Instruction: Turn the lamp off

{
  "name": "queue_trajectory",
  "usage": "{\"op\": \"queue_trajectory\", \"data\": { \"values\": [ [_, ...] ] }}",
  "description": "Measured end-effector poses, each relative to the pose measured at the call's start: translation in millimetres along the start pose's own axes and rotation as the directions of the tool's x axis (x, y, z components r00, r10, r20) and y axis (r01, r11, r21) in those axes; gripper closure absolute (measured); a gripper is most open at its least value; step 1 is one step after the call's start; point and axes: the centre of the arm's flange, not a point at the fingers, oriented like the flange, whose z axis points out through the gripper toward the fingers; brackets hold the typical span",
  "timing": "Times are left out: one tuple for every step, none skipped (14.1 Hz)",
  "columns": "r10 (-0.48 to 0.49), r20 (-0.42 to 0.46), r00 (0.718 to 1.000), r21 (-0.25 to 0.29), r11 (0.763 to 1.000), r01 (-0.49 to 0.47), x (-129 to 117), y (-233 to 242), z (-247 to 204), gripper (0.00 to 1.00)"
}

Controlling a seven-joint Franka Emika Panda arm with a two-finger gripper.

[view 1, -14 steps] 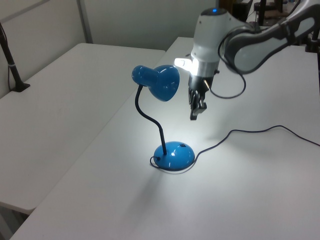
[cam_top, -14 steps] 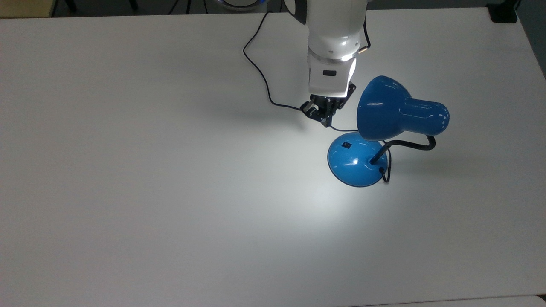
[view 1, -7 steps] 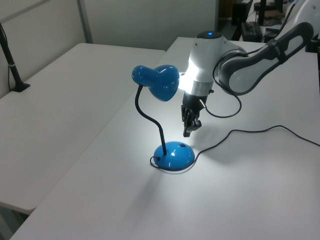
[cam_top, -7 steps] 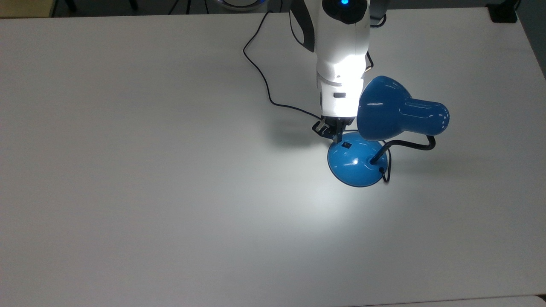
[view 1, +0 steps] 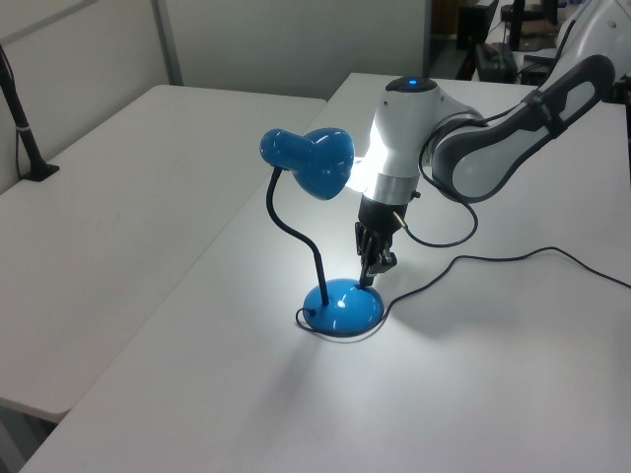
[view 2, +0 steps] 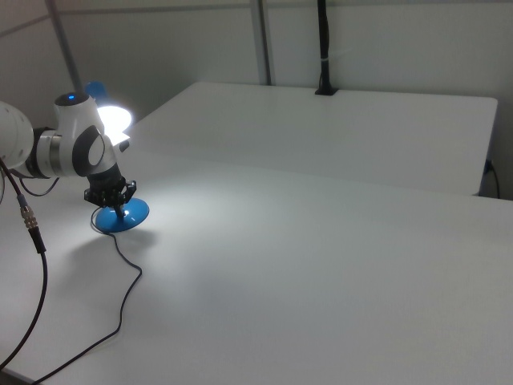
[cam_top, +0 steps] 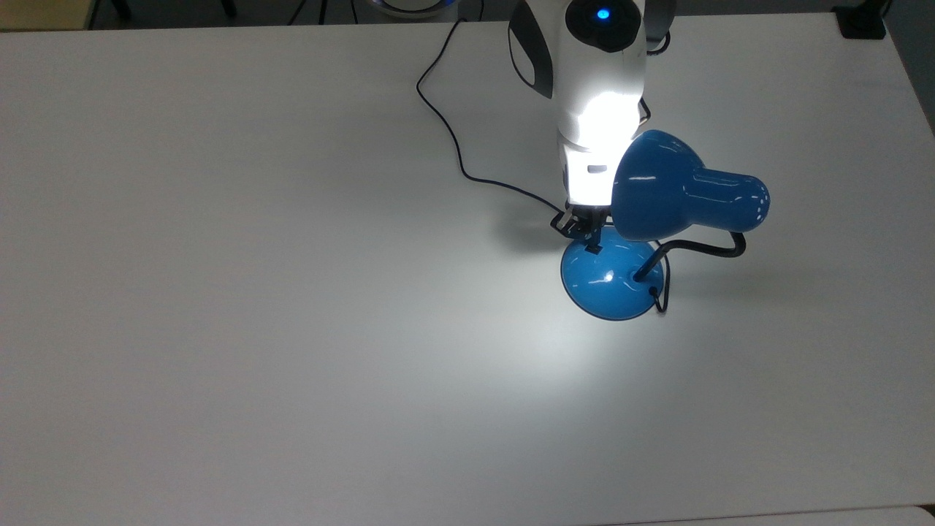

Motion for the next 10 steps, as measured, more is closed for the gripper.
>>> {"op": "queue_trajectory", "data": {
  "values": [
    [0.001, 0.004, 1.000, 0.003, 1.000, -0.001, -0.8, 0.1, 3.3, 0.99],
    [0.001, 0.006, 1.000, 0.003, 1.000, -0.001, -1.1, 0.4, 4.6, 0.99],
    [0.001, 0.006, 1.000, 0.003, 1.000, -0.001, -1.1, 0.4, 4.6, 0.99],
    [0.000, 0.006, 1.000, 0.003, 1.000, 0.000, -1.1, 0.4, 4.6, 0.99],
    [0.000, 0.006, 1.000, 0.004, 1.000, 0.000, -1.2, 0.4, 4.6, 0.99],
    [0.000, 0.008, 1.000, 0.004, 1.000, 0.000, -1.7, 0.3, 5.3, 0.99],
    [0.000, 0.009, 1.000, 0.004, 1.000, 0.000, -2.5, 0.2, 5.8, 0.99],
    [0.001, 0.011, 1.000, 0.005, 1.000, -0.001, -3.3, 0.1, 6.1, 0.99],
    [0.001, 0.014, 1.000, 0.005, 1.000, -0.001, -5.1, -0.2, 6.6, 0.99],
    [0.001, 0.022, 1.000, 0.006, 1.000, -0.001, -8.4, -0.7, 7.7, 0.99]
  ]
}}
